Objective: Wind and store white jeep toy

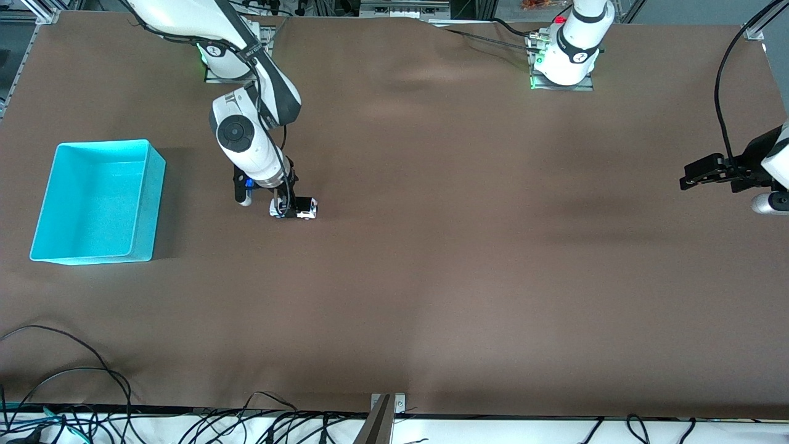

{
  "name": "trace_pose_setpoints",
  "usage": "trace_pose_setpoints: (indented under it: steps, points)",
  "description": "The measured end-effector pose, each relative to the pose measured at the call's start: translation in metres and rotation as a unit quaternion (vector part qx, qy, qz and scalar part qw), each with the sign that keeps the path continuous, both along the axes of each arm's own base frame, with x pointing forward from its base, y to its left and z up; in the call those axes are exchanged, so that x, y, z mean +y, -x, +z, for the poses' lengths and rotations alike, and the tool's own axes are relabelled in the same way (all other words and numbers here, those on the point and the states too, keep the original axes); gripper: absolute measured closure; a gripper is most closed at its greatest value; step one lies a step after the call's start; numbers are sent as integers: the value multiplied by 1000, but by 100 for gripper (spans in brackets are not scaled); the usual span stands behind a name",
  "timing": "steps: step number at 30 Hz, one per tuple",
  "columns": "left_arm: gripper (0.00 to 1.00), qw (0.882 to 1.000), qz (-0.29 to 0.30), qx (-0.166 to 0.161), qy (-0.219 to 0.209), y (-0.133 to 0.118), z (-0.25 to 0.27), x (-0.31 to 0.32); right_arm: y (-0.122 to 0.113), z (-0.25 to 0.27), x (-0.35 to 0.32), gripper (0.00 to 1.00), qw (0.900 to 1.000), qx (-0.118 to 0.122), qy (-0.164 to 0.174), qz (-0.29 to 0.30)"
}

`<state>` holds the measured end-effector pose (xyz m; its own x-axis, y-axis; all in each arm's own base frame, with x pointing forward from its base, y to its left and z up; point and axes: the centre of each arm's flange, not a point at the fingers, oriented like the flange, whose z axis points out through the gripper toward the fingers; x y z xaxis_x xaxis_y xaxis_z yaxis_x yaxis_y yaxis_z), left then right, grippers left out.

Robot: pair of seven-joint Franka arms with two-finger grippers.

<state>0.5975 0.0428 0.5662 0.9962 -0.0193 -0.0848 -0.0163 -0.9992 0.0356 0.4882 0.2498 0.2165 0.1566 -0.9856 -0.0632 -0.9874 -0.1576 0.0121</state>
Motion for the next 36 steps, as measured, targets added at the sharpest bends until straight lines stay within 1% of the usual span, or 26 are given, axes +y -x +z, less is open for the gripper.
trace_pose_setpoints:
  steps: [9, 22, 24, 25, 27, 28, 32, 36]
  points:
    - [0, 1000, 0, 0, 0, 0, 0, 0, -1, -5, -1, 0, 1000, -2, -1, -3]
    - [0, 1000, 0, 0, 0, 0, 0, 0, -1, -29, -6, 0, 1000, 6, 1, -8]
    - [0, 1000, 0, 0, 0, 0, 0, 0, -2, -29, -7, 7, 1000, 6, 1, -9]
    - [0, 1000, 0, 0, 0, 0, 0, 0, -2, -29, -8, 18, 1000, 5, 2, -10]
    - [0, 1000, 0, 0, 0, 0, 0, 0, -4, -28, -9, 28, 1000, 4, 2, -12]
    - [0, 1000, 0, 0, 0, 0, 0, 0, -4, -28, -10, 31, 1000, 4, 2, -12]
    - [0, 1000, 0, 0, 0, 0, 0, 0, -6, -27, -11, 49, 1000, 2, 2, -14]
    - [0, 1000, 0, 0, 0, 0, 0, 0, -8, -22, -10, 48, 1000, -3, 0, -14]
